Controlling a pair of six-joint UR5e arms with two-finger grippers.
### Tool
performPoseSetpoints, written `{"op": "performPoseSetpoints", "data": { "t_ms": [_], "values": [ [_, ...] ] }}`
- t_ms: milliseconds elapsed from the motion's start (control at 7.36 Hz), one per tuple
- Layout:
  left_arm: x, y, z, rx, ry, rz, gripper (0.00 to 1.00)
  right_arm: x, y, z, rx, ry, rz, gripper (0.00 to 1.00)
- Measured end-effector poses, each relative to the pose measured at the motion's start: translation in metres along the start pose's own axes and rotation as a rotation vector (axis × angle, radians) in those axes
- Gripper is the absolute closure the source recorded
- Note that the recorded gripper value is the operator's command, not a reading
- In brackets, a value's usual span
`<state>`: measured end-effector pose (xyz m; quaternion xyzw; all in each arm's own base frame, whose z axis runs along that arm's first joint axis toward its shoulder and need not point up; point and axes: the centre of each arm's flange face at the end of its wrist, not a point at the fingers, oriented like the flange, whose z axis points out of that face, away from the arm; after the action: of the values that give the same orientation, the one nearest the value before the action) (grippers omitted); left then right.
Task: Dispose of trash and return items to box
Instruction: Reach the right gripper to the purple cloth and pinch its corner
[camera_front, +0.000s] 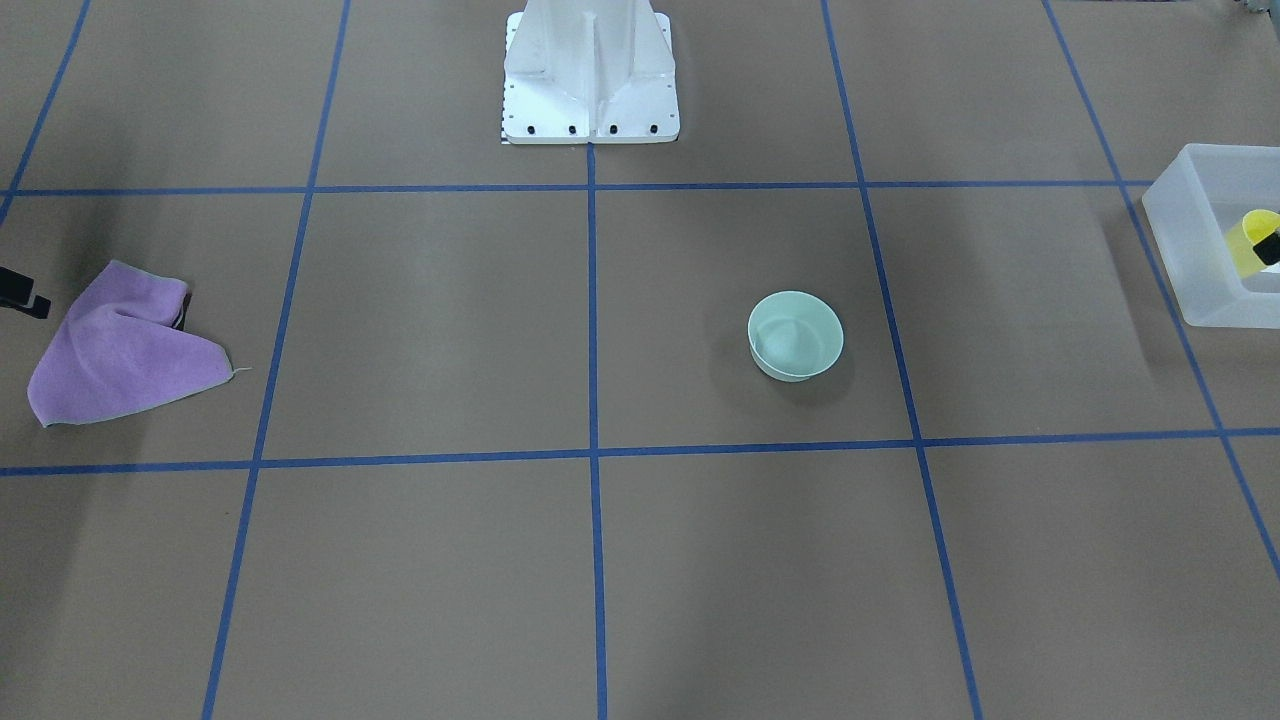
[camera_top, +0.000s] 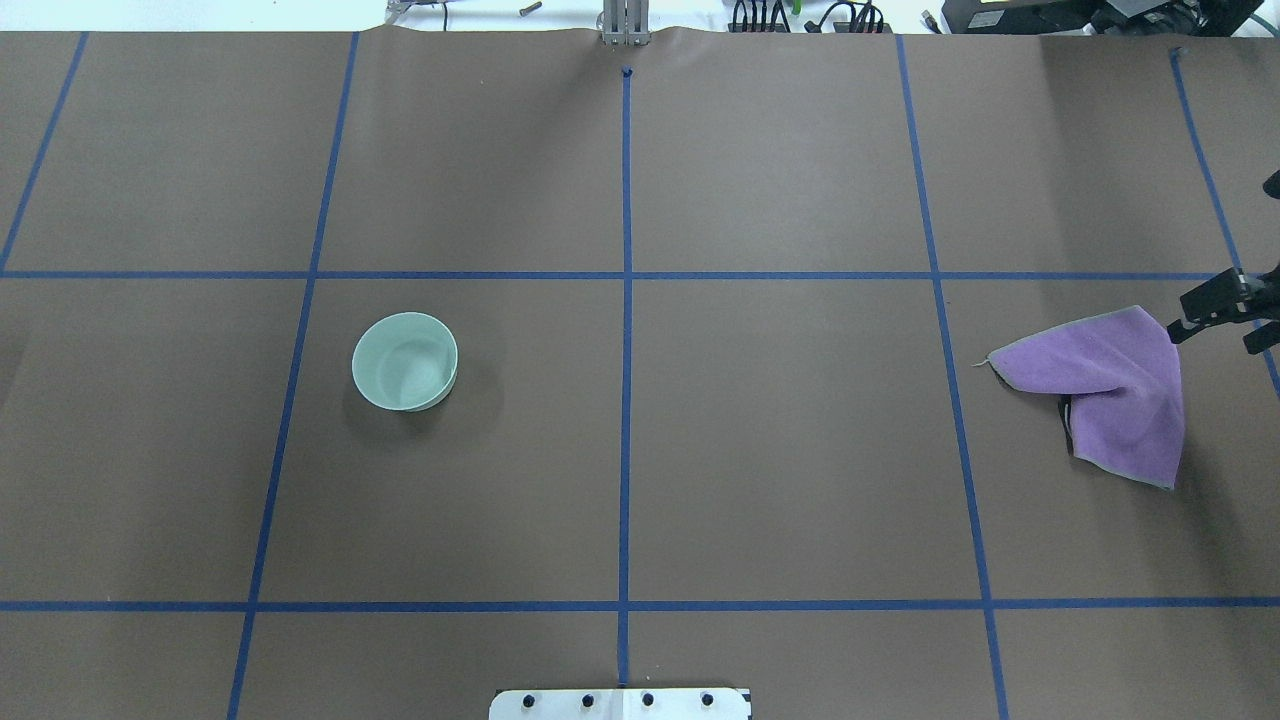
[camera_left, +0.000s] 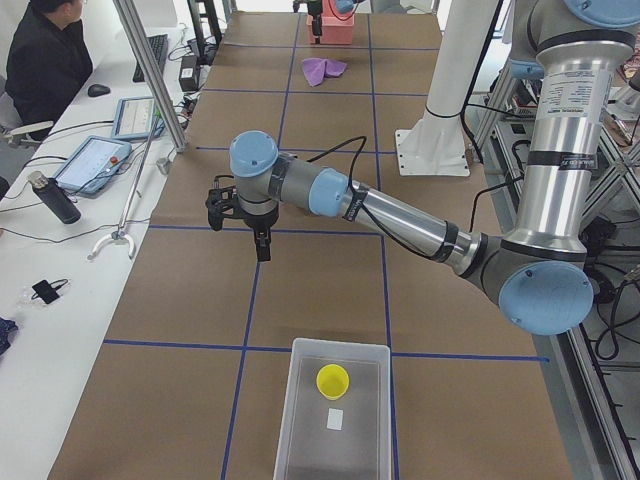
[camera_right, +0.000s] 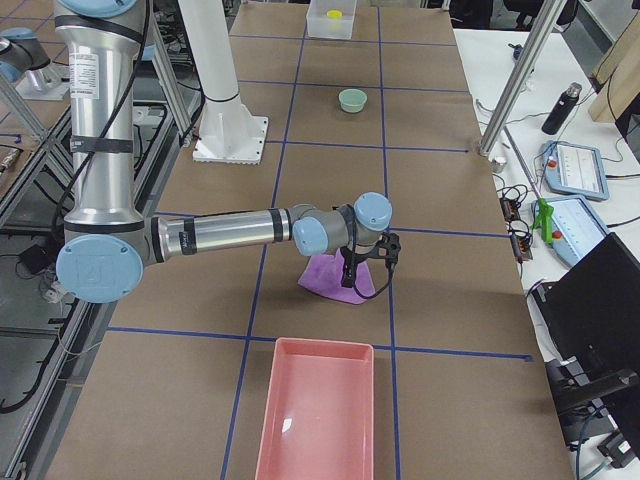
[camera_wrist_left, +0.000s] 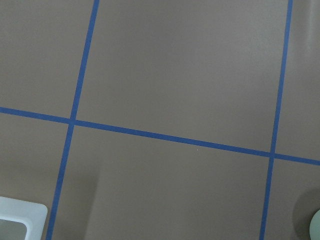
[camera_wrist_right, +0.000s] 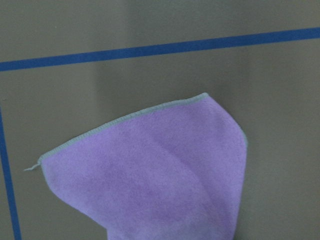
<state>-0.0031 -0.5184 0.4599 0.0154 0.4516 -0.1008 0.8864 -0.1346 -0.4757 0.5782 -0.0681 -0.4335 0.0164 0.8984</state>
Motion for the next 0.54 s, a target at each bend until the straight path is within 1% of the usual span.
{"op": "performPoseSetpoints", "data": {
  "t_ms": [272, 543],
  "values": [
    [0.012, 0.001, 0.009, -0.004, 0.008, -0.014, 0.03, -0.022, 0.006, 0.033, -0.020, 0.024, -0.022, 0.00],
    [0.025, 0.003, 0.019, -0.008, 0.018, -0.018, 0.03, -0.032, 0.010, 0.061, -0.031, 0.086, -0.054, 0.00]
  ]
}}
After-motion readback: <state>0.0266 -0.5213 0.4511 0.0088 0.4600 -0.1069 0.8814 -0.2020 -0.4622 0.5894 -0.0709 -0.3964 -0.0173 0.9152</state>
